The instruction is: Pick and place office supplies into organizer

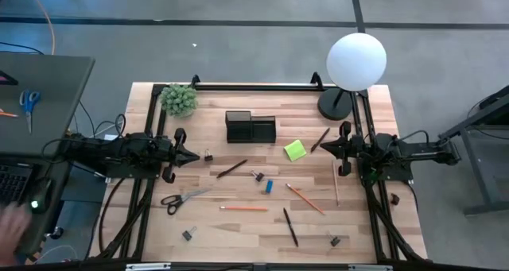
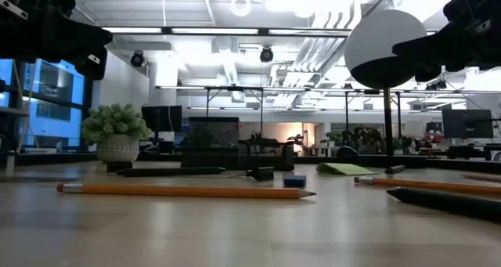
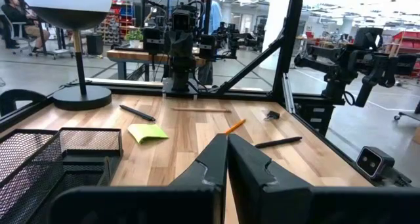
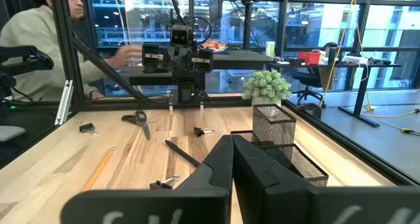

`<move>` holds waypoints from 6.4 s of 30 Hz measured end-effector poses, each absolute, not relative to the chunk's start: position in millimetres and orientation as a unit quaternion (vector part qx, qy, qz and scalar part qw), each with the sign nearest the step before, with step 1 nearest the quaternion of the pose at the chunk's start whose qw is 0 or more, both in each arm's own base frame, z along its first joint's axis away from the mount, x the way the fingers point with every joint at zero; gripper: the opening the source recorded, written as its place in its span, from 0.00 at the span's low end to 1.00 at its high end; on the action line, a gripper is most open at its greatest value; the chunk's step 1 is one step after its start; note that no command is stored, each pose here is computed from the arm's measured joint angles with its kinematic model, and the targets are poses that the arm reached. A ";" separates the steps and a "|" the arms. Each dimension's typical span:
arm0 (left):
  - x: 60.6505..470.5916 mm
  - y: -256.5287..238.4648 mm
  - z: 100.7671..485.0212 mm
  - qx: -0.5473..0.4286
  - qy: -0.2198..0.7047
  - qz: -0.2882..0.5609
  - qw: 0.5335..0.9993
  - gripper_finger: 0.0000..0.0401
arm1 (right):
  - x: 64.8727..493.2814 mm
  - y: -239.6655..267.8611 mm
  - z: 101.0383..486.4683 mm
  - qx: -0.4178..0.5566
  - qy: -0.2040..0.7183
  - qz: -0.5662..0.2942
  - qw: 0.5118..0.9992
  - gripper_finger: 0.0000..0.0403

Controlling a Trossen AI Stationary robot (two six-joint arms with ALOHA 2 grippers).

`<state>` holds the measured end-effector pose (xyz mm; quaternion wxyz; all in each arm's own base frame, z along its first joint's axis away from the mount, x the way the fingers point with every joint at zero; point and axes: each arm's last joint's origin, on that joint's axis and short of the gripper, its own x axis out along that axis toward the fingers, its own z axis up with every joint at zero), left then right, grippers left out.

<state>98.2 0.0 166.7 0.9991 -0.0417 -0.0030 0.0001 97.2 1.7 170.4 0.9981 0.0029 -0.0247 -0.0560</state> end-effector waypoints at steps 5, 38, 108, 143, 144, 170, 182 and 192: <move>98.2 0.0 166.6 -0.042 -0.003 0.000 0.999 0.01 | 97.2 1.7 170.4 0.003 -0.025 -0.056 0.998 0.00; 98.2 0.0 166.7 -0.042 -0.003 0.000 0.999 0.01 | 97.2 1.7 170.3 0.003 -0.025 -0.056 0.998 0.00; 92.0 8.2 204.3 -0.073 -0.204 0.130 0.967 0.01 | 147.4 -32.2 228.3 0.170 0.191 -0.260 0.931 0.10; 122.9 1.0 182.4 -0.031 -0.073 0.015 0.997 0.01 | 211.4 -112.1 120.6 0.454 0.406 -0.195 0.769 0.39; 122.9 1.0 182.4 -0.029 -0.073 0.015 0.997 0.01 | 211.8 -111.0 120.6 0.458 0.408 -0.188 0.767 0.38; 122.9 1.7 182.3 -0.025 -0.073 0.028 0.997 0.01 | 219.2 -106.2 124.0 0.428 0.397 -0.139 0.800 0.00; 122.9 1.7 182.1 -0.024 -0.072 0.028 0.997 0.01 | 216.8 -110.6 124.2 0.423 0.395 -0.129 0.805 0.16; 123.0 1.7 181.5 -0.017 -0.069 0.029 0.997 0.01 | 215.2 -112.6 123.2 0.401 0.401 -0.151 0.810 0.44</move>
